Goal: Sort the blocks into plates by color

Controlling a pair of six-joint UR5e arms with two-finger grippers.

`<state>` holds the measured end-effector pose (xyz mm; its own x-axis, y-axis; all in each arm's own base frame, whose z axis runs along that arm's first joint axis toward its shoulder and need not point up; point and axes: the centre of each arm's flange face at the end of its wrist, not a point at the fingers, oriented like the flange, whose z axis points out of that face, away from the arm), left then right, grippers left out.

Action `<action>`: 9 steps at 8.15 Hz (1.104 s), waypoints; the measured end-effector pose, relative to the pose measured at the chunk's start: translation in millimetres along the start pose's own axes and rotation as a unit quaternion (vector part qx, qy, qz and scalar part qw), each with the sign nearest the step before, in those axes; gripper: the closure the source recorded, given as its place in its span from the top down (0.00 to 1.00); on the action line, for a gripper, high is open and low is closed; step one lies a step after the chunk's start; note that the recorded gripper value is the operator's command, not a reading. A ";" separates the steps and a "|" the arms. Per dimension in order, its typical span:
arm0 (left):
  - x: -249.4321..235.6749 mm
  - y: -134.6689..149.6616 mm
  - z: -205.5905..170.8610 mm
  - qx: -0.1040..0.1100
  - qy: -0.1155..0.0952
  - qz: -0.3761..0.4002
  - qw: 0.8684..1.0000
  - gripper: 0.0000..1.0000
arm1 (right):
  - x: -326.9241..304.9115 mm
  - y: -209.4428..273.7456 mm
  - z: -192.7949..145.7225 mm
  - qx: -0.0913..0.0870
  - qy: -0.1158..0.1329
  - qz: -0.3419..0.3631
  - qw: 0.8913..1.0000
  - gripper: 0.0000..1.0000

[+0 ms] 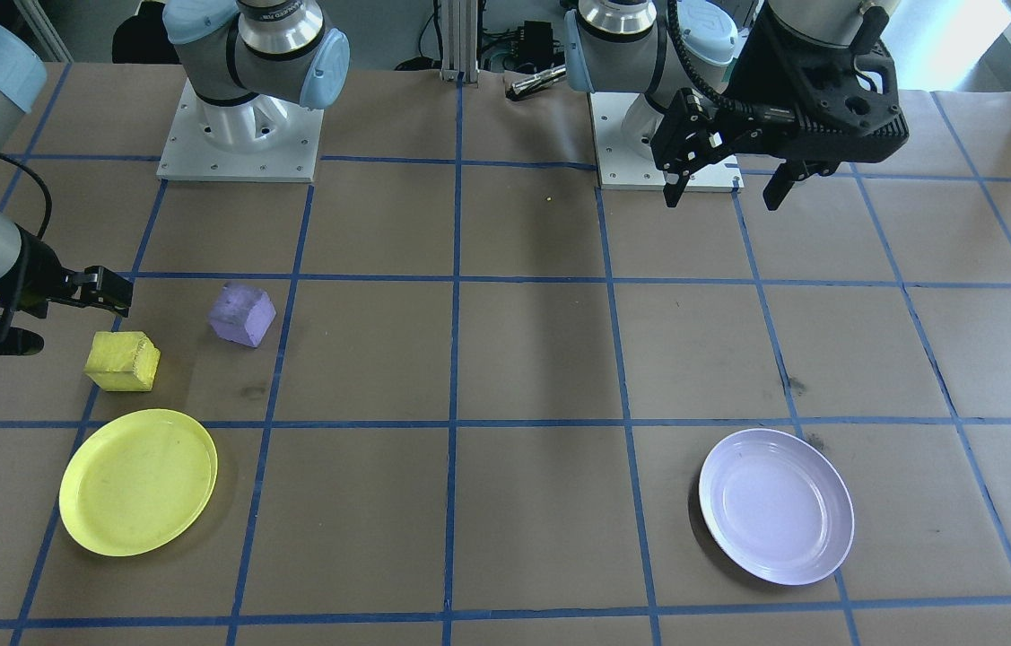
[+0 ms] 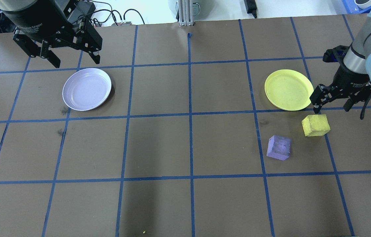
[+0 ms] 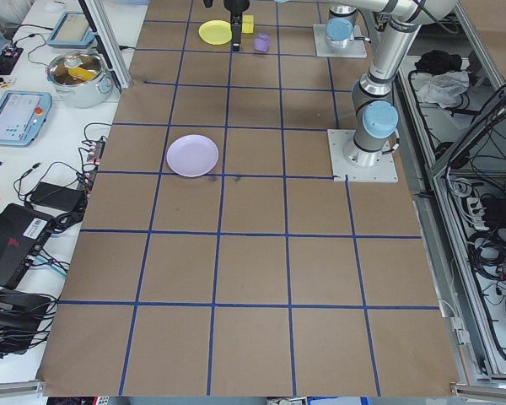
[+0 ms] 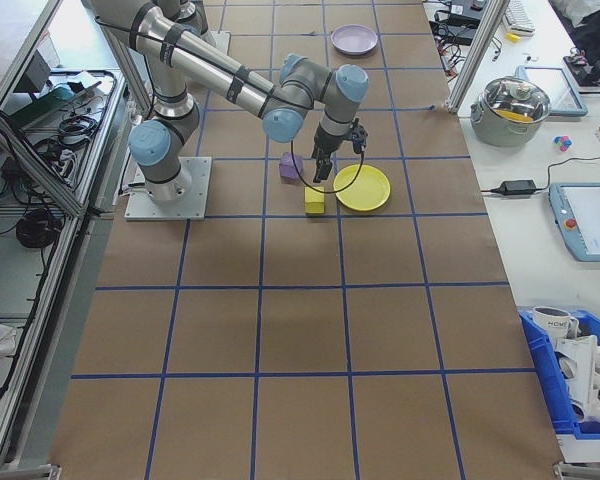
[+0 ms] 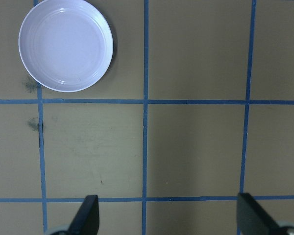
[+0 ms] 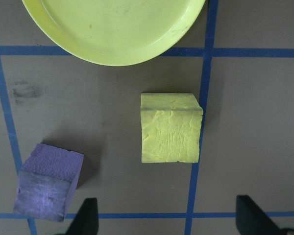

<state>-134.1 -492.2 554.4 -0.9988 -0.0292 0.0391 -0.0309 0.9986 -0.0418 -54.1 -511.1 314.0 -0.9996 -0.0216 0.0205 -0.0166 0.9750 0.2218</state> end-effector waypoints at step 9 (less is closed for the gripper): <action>0.8 7.9 4.1 -0.004 0.002 0.001 1.000 1.00 | 18.5 -44.0 109.1 -0.093 0.004 -0.034 0.995 1.00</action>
<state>-135.3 -484.5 550.0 -0.9987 -0.0266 0.0428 -0.0281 0.9991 -0.0332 -74.5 -530.2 198.3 -0.9961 -0.0880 0.0062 -0.0783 0.9135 0.3991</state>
